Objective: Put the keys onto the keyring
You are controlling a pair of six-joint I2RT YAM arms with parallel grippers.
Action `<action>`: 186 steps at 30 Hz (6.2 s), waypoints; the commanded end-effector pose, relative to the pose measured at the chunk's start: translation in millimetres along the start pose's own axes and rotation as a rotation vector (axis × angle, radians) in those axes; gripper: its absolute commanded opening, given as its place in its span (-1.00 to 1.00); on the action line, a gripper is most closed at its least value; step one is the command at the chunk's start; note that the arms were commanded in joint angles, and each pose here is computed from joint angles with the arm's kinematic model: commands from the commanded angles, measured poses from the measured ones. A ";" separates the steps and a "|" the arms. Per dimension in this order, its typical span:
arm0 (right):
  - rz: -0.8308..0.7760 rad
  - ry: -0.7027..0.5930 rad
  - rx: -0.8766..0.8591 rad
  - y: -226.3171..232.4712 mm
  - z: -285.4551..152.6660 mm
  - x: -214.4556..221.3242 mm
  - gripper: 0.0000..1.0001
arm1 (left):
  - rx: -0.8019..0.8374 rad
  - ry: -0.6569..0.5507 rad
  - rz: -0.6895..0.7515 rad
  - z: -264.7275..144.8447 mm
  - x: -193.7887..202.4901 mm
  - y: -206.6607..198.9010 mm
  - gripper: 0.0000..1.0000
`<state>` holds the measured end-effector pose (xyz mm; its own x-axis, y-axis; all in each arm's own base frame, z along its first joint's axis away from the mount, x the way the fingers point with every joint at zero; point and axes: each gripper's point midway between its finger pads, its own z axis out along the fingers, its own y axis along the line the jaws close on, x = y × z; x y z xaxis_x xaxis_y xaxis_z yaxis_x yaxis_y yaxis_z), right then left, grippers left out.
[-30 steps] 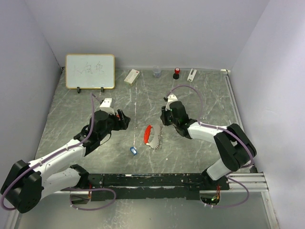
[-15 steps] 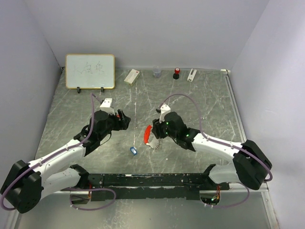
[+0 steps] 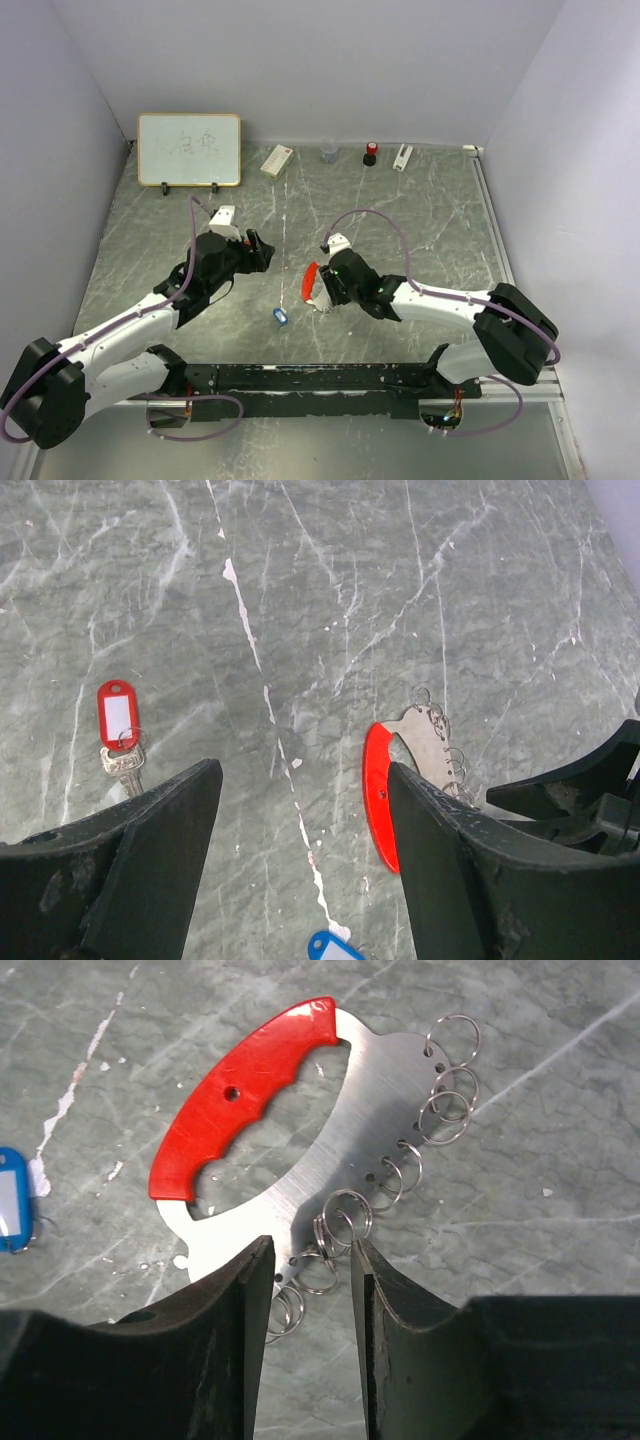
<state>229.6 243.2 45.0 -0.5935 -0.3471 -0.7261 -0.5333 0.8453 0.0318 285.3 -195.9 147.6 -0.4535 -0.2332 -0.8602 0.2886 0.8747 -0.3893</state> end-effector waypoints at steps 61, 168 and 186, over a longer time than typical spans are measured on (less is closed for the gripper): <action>0.124 -0.480 0.021 -15.6 -43.6 -72.2 -1.00 | 0.191 -0.065 0.015 -12.5 -13.0 -37.6 0.57; 0.213 0.011 0.172 -41.1 -10.9 26.6 -0.33 | 0.268 0.064 0.103 9.7 25.3 -83.0 0.56; 0.248 0.002 0.231 -47.1 -5.2 20.6 -0.28 | 0.263 0.072 0.123 12.2 28.5 -86.5 0.56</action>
<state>231.7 192.7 32.5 -0.6887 -0.1455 -0.7103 -0.2605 0.9639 0.0551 250.8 -275.1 132.4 -0.4987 -0.0702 -0.8639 0.5331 0.7611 -0.3696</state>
